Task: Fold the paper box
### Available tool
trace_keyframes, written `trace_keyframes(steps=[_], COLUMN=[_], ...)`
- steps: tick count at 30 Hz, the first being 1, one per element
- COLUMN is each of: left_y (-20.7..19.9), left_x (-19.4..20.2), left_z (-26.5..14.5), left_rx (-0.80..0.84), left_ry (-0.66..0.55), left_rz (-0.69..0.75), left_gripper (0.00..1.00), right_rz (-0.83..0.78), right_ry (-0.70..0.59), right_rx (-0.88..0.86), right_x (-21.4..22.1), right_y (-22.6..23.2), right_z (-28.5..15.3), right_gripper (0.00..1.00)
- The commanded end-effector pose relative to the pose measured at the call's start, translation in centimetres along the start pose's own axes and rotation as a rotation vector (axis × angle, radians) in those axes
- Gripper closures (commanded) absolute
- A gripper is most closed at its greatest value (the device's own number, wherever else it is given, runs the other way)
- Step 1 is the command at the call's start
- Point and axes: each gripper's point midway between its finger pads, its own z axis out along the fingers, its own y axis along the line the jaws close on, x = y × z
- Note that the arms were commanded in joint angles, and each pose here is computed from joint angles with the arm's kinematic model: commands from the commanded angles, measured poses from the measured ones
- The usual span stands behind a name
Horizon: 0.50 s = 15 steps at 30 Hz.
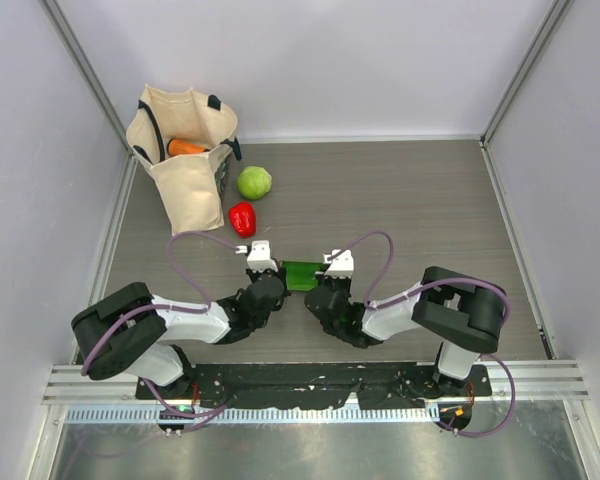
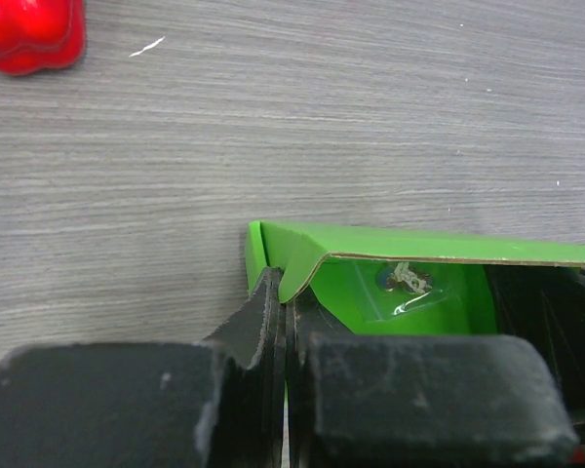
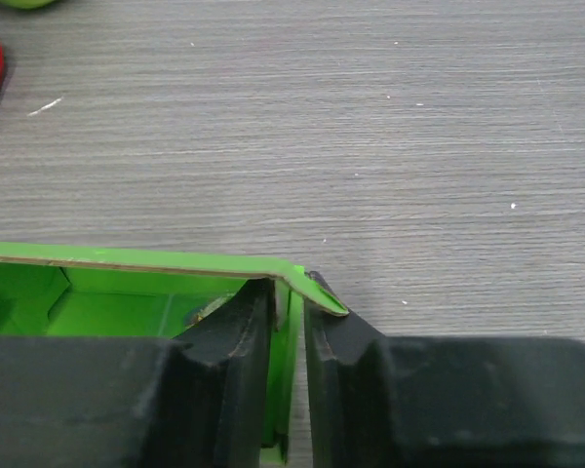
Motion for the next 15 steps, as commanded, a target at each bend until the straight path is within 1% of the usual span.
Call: trace_keyframes(steps=[1, 2, 3, 4, 5, 6, 7, 8, 10, 11, 12, 13, 14, 15], left_y=[2.7, 2.9, 2.8, 2.9, 2.9, 2.9, 2.8, 2.7, 2.6, 2.5, 2.5, 2.6, 2.6, 2.6], left_x=[2.7, 2.6, 2.7, 2.7, 2.5, 2.6, 2.4, 2.4, 2.3, 2.2, 2.2, 2.2, 2.3, 2.4], left_z=[-1.0, -1.0, -1.1, -1.2, -1.2, -1.2, -1.2, -1.3, -1.4, -1.4, -1.5, -1.5, -1.6, -1.6], left_rx=[-0.063, -0.070, -0.070, -0.072, -0.078, -0.077, -0.075, -0.073, -0.073, -0.070, -0.072, -0.074, -0.074, -0.073], left_ry=[0.059, 0.053, 0.051, 0.048, 0.040, 0.040, 0.038, 0.037, 0.034, 0.032, 0.029, 0.030, 0.031, 0.032], left_rz=[0.073, 0.077, 0.082, 0.088, 0.088, 0.090, 0.090, 0.089, 0.096, 0.095, 0.096, 0.099, 0.099, 0.099], left_gripper=[1.00, 1.00, 1.00, 1.00, 1.00, 1.00, 1.00, 1.00, 1.00, 1.00, 1.00, 1.00, 1.00, 1.00], right_rz=[0.095, 0.063, 0.086, 0.049, 0.050, 0.048, 0.007, 0.029, -0.017, -0.030, -0.023, -0.006, 0.012, 0.048], right_ry=[-0.001, 0.018, 0.007, 0.029, 0.033, 0.043, 0.076, 0.091, 0.163, 0.192, 0.211, 0.250, 0.262, 0.276], right_rx=[0.007, 0.000, 0.001, 0.007, -0.002, 0.000, 0.008, 0.006, -0.029, -0.043, -0.063, -0.109, -0.133, -0.162], right_x=[-2.0, -1.7, -2.9, -2.6, -3.1, -3.4, -3.5, -3.8, -3.4, -2.8, -2.8, -2.9, -3.1, -3.5], right_y=[-0.2, -0.4, -0.7, -1.3, -1.3, -1.6, -2.8, -2.9, -4.1, -4.6, -4.9, -5.0, -5.1, -4.8], right_z=[-1.1, -1.5, -2.0, -2.5, -3.0, -3.3, -4.0, -4.3, -5.5, -6.0, -6.4, -7.3, -7.7, -8.2], right_gripper=[0.71, 0.70, 0.64, 0.61, 0.59, 0.53, 0.49, 0.48, 0.45, 0.43, 0.40, 0.40, 0.39, 0.26])
